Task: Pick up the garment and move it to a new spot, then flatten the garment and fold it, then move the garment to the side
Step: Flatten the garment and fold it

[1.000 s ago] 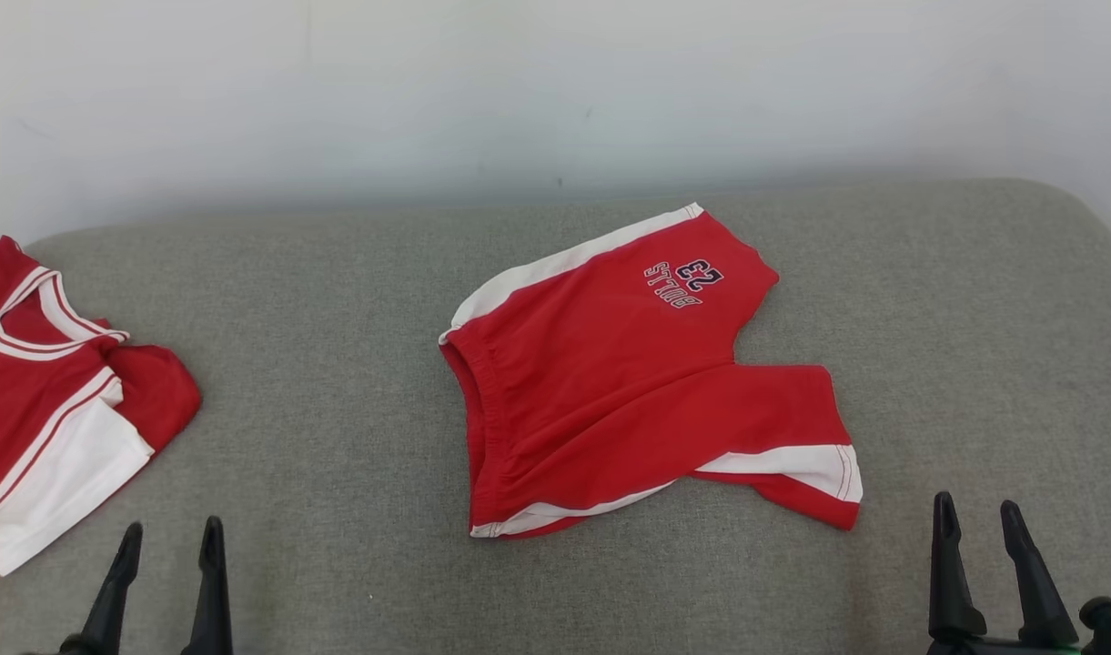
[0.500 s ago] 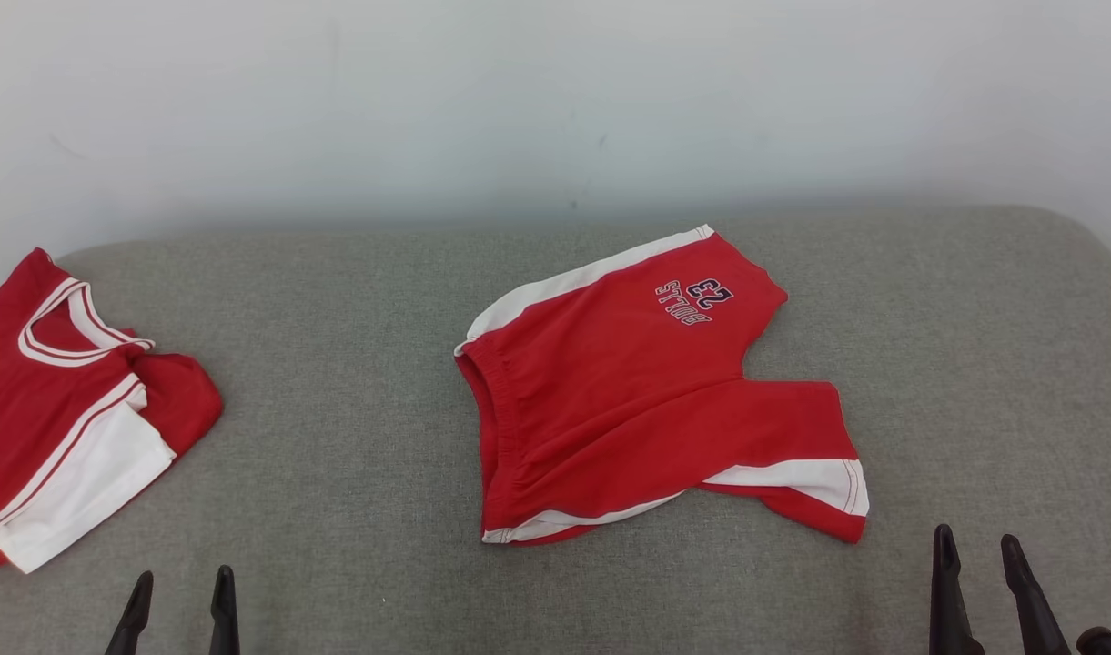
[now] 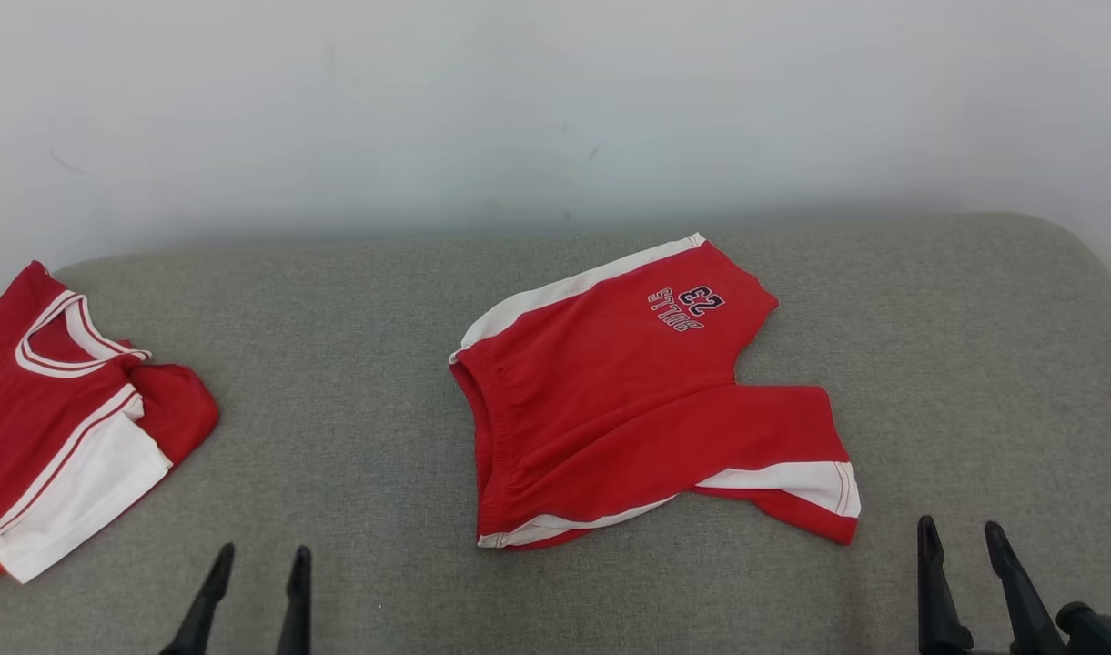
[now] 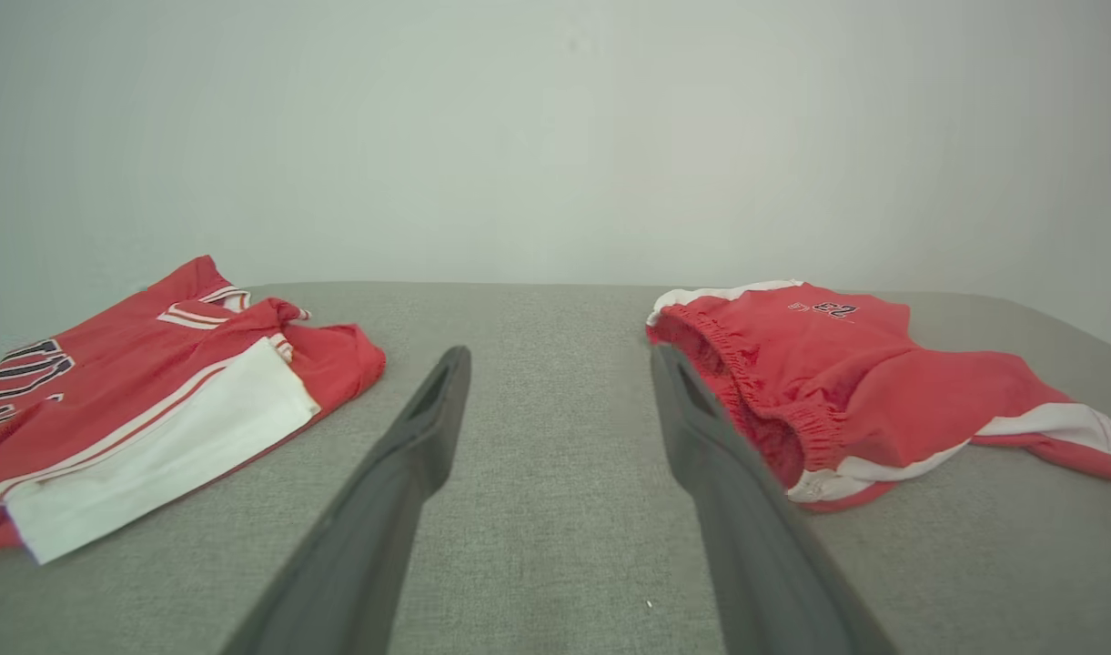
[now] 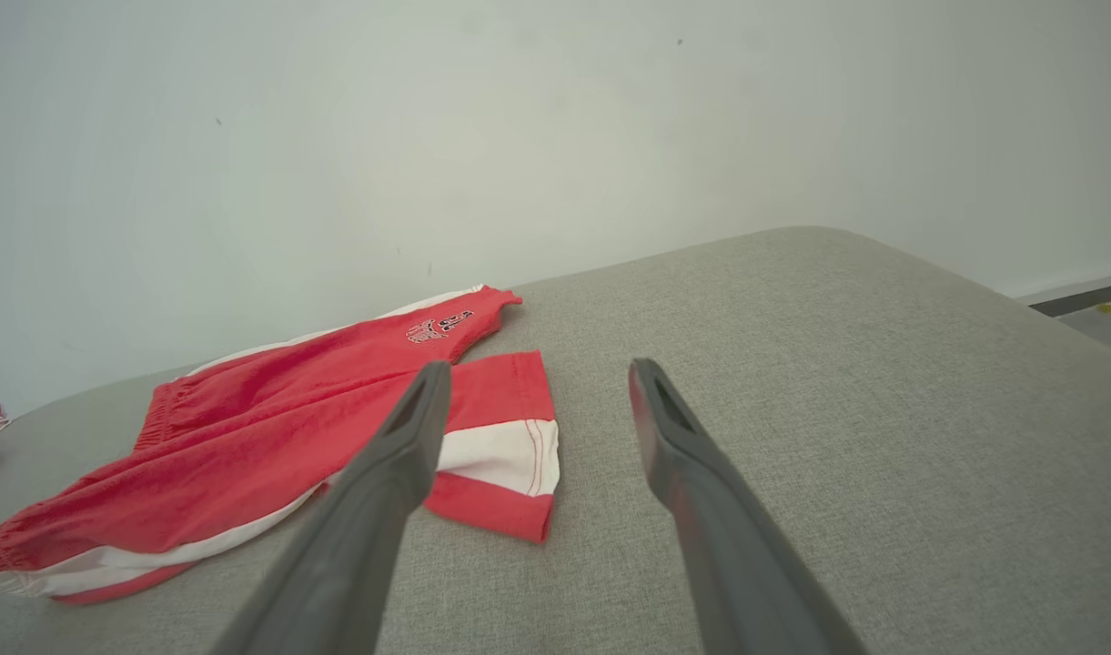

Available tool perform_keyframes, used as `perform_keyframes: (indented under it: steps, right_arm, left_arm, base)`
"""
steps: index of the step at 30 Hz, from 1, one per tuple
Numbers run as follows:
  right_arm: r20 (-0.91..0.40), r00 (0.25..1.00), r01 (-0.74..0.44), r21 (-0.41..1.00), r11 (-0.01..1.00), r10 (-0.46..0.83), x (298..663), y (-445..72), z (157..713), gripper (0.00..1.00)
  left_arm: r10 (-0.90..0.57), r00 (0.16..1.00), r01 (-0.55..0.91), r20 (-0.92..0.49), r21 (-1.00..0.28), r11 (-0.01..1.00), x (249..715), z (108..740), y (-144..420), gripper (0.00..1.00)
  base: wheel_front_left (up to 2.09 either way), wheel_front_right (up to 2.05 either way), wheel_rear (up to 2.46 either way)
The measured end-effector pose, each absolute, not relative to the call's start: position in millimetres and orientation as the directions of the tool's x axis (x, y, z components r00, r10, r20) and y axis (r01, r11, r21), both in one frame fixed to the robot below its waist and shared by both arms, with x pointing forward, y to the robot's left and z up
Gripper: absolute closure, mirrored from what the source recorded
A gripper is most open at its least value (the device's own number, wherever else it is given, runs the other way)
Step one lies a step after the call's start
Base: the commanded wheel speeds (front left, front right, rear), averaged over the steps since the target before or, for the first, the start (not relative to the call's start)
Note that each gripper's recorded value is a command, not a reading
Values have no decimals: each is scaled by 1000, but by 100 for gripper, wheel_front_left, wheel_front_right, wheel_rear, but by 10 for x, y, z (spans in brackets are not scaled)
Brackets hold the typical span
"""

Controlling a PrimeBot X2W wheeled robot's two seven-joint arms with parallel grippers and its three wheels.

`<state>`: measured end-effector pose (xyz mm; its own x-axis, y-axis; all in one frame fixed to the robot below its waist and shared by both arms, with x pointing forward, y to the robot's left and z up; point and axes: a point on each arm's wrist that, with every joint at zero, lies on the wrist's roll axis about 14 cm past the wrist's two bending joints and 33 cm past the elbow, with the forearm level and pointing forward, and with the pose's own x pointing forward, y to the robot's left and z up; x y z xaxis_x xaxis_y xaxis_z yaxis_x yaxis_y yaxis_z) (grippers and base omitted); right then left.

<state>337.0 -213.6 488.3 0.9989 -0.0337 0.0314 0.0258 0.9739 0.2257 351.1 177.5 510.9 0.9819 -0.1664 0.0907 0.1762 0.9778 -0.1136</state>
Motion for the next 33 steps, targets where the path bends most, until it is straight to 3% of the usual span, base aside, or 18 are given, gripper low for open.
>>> perform_keyframes:
  steps: [7,14,33]
  right_arm:
    - [-15,1000,2,180,984,1,3559,-2155,4822,0]
    - [-88,996,-20,155,988,34,3837,-2109,4643,0]
    - [-319,945,-18,158,987,69,4319,-1940,3919,0]
  left_arm:
    - [-385,922,386,37,-136,912,3532,4956,1133,0]
    - [-514,855,498,-65,-170,850,3637,4658,752,0]
    - [-603,772,568,-200,-208,796,4122,4229,502,0]
  base:
    - [0,0,0]
    - [0,0,0]
    - [0,0,0]
